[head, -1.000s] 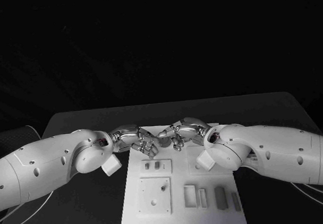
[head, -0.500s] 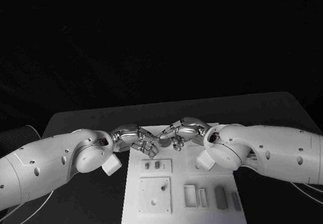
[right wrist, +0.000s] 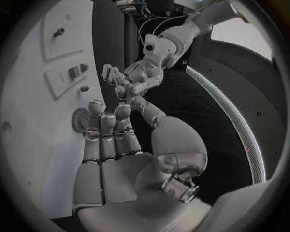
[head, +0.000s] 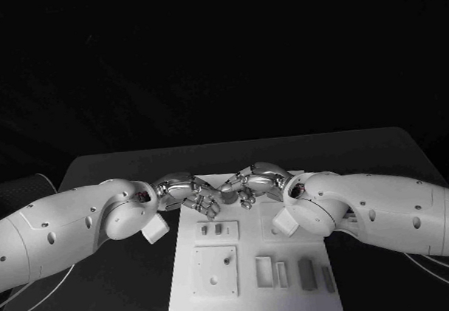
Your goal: Assemble the parts on the task board
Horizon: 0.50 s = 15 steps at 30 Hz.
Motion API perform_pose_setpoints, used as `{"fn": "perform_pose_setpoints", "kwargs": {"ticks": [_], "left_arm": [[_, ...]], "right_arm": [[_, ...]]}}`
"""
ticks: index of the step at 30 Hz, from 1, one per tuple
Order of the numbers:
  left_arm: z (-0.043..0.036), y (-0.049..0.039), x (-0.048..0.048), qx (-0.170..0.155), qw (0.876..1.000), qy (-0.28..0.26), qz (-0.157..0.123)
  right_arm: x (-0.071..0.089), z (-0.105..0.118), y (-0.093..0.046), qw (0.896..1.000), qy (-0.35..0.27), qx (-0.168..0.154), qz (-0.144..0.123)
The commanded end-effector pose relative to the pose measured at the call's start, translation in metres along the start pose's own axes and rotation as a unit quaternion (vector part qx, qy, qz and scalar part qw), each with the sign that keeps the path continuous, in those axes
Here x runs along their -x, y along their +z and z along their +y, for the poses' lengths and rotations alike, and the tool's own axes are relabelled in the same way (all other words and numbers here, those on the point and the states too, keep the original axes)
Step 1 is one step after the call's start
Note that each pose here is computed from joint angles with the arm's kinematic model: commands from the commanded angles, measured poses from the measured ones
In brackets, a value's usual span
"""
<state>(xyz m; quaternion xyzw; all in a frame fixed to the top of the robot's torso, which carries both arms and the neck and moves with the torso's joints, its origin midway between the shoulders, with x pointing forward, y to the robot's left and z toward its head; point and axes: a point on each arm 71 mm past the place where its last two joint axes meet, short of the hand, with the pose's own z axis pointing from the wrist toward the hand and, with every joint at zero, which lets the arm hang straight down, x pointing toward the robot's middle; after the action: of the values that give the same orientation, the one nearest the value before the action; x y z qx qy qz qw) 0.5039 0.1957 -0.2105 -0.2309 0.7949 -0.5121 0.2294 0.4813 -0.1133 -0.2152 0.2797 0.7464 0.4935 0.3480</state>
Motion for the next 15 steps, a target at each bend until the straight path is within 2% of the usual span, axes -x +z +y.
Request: {"fn": "perform_pose_setpoints", "kwargs": {"ticks": [1,15], "left_arm": [[-0.0021,0.001,-0.0019,-0.006,1.0,-0.004,0.008],[-0.0021,0.0011,-0.0023,-0.006,1.0,-0.004,0.009]], "right_arm": [[-0.002,0.0021,0.0002,1.0,0.0,0.01,0.005],[-0.0032,0.0027,0.0009,1.0,0.001,0.011,0.009]]}}
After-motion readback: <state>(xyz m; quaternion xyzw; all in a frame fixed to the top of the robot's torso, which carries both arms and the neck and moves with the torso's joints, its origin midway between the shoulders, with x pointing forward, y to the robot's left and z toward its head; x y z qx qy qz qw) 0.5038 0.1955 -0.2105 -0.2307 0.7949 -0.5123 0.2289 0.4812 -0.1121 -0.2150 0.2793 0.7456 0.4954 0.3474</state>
